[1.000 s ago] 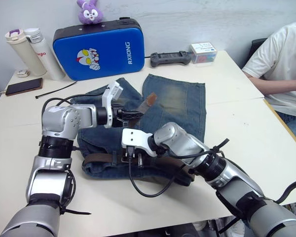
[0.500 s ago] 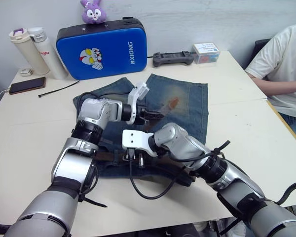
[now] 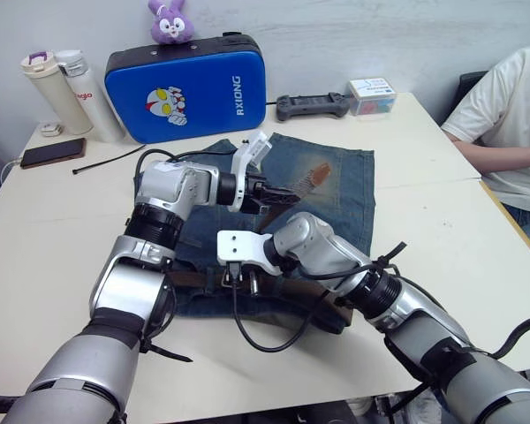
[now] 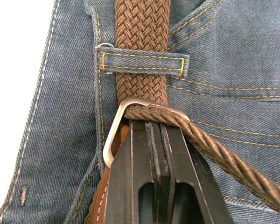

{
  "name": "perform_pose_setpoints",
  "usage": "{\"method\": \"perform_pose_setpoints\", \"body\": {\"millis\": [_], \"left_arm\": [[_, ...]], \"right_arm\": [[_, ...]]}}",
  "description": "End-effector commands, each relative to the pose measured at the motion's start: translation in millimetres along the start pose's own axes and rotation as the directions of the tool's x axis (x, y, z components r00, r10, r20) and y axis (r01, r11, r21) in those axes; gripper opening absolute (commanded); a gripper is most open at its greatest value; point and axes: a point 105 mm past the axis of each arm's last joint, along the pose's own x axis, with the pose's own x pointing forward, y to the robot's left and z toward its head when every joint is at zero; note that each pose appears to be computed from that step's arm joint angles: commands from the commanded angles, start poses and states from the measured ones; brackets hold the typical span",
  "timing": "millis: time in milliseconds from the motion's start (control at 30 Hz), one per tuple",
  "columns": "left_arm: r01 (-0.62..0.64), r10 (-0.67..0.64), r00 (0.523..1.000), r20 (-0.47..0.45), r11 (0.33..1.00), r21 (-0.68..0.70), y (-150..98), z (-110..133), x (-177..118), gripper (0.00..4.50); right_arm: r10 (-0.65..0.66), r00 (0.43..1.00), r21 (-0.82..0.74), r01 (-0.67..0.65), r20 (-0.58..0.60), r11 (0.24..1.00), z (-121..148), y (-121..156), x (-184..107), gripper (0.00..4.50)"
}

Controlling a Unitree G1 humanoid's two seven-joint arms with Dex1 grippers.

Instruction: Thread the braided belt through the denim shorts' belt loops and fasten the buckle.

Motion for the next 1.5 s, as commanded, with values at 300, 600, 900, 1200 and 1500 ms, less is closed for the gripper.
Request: {"method": "perform_pose_setpoints", "body": {"millis": [300,600,900,1200,1500], "left_arm": [[-0.017,0.011,0.993,0.119,0.999,0.051,-21.8,11.0,-39.1,0.00],[-0.067,0.063,0.992,0.114,0.997,0.032,-14.6,4.8,-52.0,0.00],[-0.056,0.052,0.995,0.090,0.997,0.047,-15.6,1.7,-48.0,0.00],[-0.039,0.056,0.998,-0.025,0.903,0.428,-29.0,-14.5,-57.0,0.00],[0.044,0.050,0.993,-0.112,0.705,0.707,-39.8,-32.0,-45.9,0.00]], "right_arm": [[-0.108,0.991,0.328,0.076,0.083,0.942,-31.7,4.4,-36.8,0.09],[-0.248,0.958,0.441,0.162,0.144,0.883,-26.8,-8.1,-74.1,0.09],[-0.332,0.921,0.521,0.186,0.203,0.833,-23.0,-15.8,-100.9,0.09],[-0.428,0.885,0.499,0.291,0.184,0.816,-40.8,6.8,-178.3,0.09],[-0.549,0.803,0.208,0.510,0.232,0.834,-22.5,-11.1,-207.1,0.94]]}}
